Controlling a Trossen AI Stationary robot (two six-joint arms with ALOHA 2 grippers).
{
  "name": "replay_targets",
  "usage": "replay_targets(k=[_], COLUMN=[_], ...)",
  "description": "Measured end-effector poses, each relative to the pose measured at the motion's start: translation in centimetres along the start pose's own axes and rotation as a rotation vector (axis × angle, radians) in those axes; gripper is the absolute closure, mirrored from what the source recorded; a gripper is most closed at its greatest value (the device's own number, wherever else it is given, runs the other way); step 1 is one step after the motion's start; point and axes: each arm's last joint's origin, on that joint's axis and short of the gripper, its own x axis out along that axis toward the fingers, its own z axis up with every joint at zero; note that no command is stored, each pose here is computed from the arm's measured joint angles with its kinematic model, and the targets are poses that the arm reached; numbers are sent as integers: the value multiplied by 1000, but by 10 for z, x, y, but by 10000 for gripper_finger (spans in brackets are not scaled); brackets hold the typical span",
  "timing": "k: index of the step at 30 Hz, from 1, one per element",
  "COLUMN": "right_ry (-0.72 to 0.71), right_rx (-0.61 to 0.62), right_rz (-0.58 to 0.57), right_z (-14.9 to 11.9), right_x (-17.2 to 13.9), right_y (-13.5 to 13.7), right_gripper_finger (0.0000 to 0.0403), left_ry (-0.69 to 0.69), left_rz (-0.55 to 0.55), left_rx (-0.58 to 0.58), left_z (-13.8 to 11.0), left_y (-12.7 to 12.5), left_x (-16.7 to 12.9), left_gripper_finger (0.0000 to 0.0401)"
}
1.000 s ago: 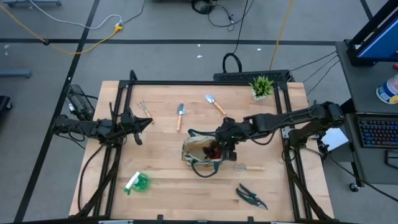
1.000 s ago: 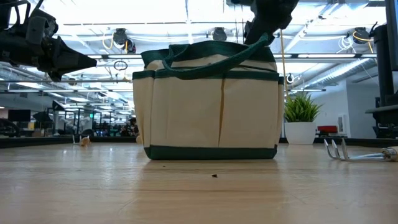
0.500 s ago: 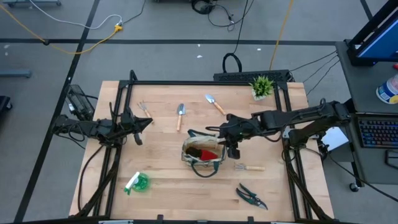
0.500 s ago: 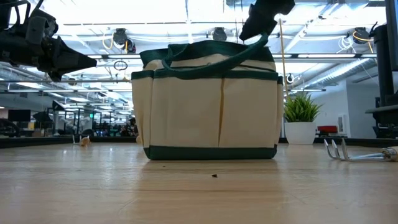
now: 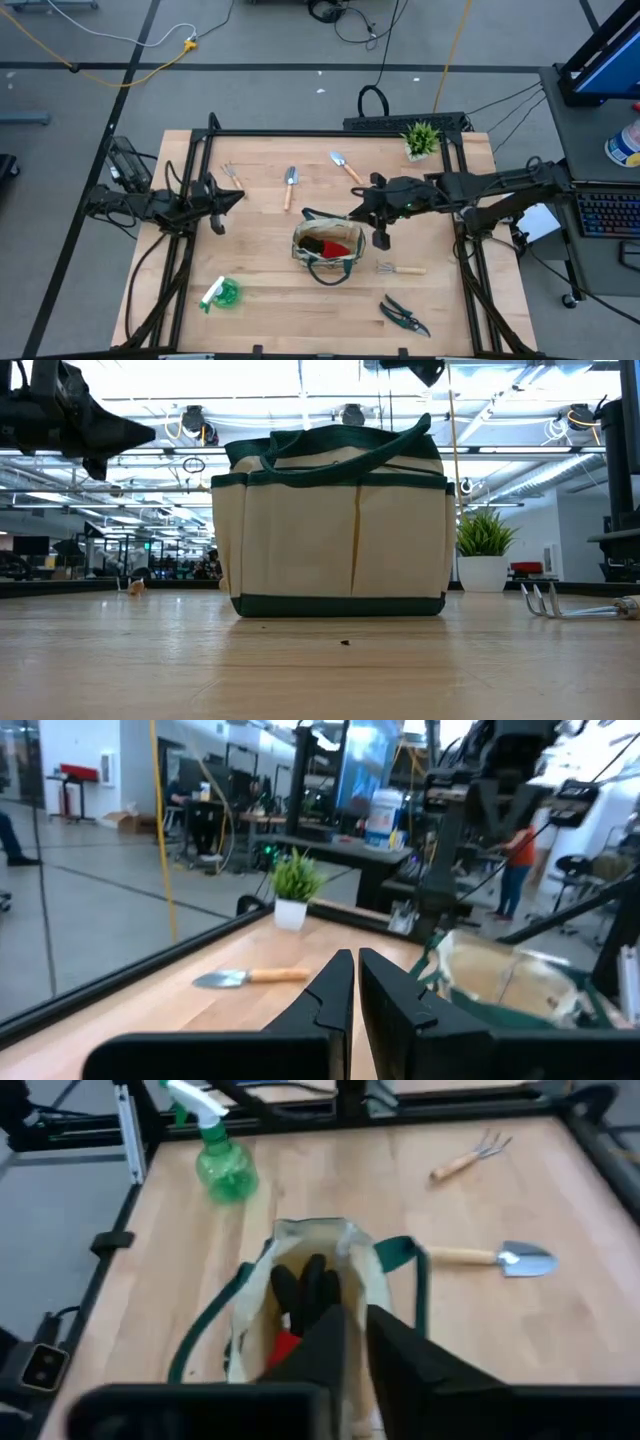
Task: Pick & Place Garden tools in Gardening bag
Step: Put the green spray bottle into the white gardening bag
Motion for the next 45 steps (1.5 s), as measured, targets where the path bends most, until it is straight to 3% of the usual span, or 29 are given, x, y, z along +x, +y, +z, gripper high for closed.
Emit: replay_targets(k=[11, 17, 23, 33, 38, 45], right_ry=[-106, -224, -338, -423, -439, -473], right_rx=[5, 15, 59, 60, 55, 55], right_rz=[-41, -29, -56, -44, -40, -31], right_z=[-11, -25, -47, -78, -88, -96], right_x=[-29, -34, -36, -42, -49, -59], right_y=[-6, -9, -14, -19, -21, -23], right_gripper_finger=[402, 402, 403, 403, 403, 403], left_ry=[7, 34, 263, 605, 772, 1091], left_rz=[-113, -154, -171, -116, -91, -6], left_rx=[-7, 4, 68, 17, -97, -414], left_z=[2, 28, 55, 102, 119, 132], left_y=[-7, -17, -34, -80, -103, -134], left_x=[-2, 0, 12, 46, 62, 75], left_gripper_finger=[377, 377, 377, 377, 377, 377])
